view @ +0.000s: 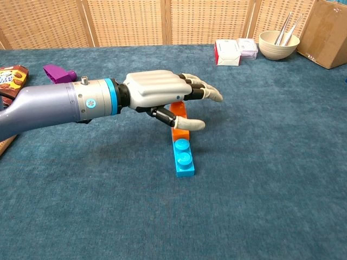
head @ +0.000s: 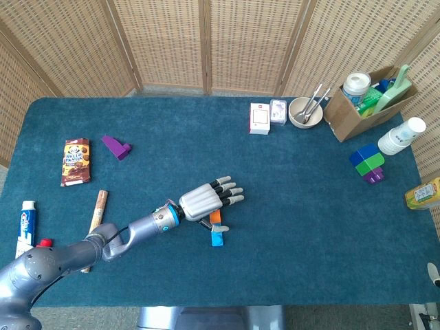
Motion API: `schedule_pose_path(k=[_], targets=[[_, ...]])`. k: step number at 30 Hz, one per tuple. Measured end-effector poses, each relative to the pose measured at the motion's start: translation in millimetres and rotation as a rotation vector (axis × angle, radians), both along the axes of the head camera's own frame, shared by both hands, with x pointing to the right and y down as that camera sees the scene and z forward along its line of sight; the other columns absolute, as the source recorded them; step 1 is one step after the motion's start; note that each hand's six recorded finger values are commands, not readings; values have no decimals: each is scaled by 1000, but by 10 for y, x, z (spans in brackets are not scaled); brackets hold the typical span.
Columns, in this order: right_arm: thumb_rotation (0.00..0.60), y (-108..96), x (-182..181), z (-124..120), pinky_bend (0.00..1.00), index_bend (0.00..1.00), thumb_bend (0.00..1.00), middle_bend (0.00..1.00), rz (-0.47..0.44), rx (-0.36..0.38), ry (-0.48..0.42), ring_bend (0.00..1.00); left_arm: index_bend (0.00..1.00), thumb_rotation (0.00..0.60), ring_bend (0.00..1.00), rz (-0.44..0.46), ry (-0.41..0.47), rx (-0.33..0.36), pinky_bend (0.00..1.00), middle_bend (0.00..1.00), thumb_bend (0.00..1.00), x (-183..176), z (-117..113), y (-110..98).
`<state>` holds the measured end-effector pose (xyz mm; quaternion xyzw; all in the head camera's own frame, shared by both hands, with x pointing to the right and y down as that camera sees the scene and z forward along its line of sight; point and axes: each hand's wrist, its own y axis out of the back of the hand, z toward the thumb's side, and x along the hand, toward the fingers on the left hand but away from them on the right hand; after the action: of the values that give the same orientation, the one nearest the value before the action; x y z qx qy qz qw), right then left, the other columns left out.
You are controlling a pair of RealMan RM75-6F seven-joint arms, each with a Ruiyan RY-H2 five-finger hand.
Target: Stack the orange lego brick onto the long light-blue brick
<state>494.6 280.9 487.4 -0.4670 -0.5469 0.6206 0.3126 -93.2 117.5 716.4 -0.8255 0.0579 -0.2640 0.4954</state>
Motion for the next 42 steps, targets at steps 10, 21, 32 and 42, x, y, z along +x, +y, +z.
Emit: schedule_pose_path(k=[10,21,32,42], targets=[[598,13,14,-2,0,75,219,142,5,-2,2,0,28,12,0,6,-2,17,0,0,289,21,49,31],[599,17,25,-1,0,75,219,142,9,-4,4,0,28,13,0,7,-13,19,0,0,287,22,96,49],[599,26,36,3,0,74,219,142,13,-6,5,0,29,14,0,21,-30,18,0,0,286,8,136,90],[599,28,39,1,0,75,220,143,15,-7,5,0,29,11,0,18,-28,23,0,0,287,9,136,77]])
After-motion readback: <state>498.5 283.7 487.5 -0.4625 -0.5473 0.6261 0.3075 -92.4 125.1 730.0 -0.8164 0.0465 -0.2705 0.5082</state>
